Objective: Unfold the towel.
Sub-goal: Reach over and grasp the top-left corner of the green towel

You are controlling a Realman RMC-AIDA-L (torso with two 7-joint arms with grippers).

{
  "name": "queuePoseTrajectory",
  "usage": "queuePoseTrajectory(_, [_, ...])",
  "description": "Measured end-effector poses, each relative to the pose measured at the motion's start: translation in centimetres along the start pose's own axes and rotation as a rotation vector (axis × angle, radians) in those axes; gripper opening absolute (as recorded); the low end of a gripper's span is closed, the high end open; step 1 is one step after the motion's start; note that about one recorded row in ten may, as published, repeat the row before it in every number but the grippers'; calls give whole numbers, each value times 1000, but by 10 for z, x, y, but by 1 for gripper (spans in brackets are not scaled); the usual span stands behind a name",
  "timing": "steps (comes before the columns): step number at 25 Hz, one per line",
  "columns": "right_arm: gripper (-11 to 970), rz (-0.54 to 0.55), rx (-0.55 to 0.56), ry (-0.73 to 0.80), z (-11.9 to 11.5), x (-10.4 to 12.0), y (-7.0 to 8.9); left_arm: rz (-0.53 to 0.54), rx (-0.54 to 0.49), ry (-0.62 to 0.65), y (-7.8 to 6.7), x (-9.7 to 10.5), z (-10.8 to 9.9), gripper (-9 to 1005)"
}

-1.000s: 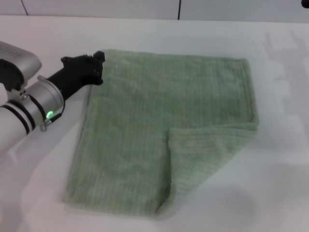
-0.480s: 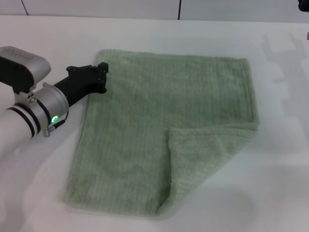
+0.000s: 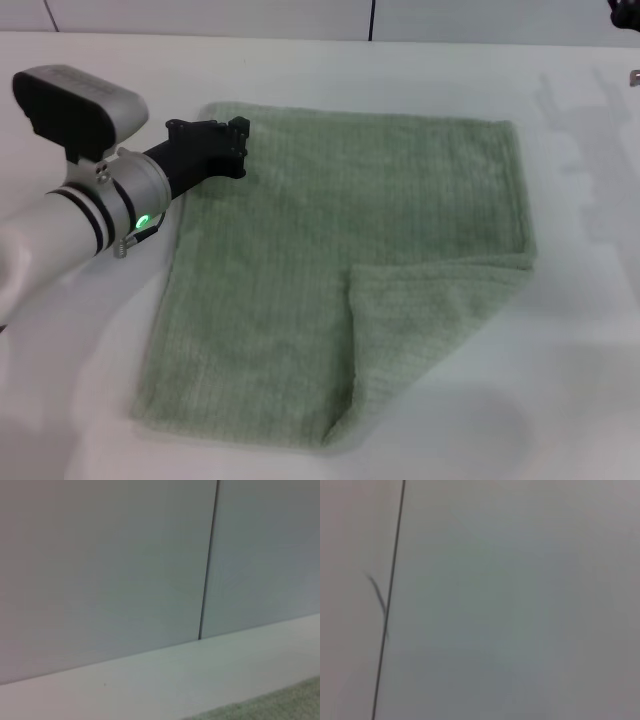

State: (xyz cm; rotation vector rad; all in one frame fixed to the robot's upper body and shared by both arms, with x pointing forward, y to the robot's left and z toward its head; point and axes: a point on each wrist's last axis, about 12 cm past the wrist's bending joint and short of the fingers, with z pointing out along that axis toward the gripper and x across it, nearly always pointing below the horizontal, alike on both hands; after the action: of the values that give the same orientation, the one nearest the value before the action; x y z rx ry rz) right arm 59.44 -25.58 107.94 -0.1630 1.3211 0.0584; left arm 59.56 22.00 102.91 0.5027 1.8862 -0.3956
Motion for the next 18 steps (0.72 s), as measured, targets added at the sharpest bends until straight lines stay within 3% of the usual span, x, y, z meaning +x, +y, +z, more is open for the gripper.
queuePoseTrajectory(18, [729,0,-11,-5,2,-1,3,34,-42,71,4,-1,8,-1])
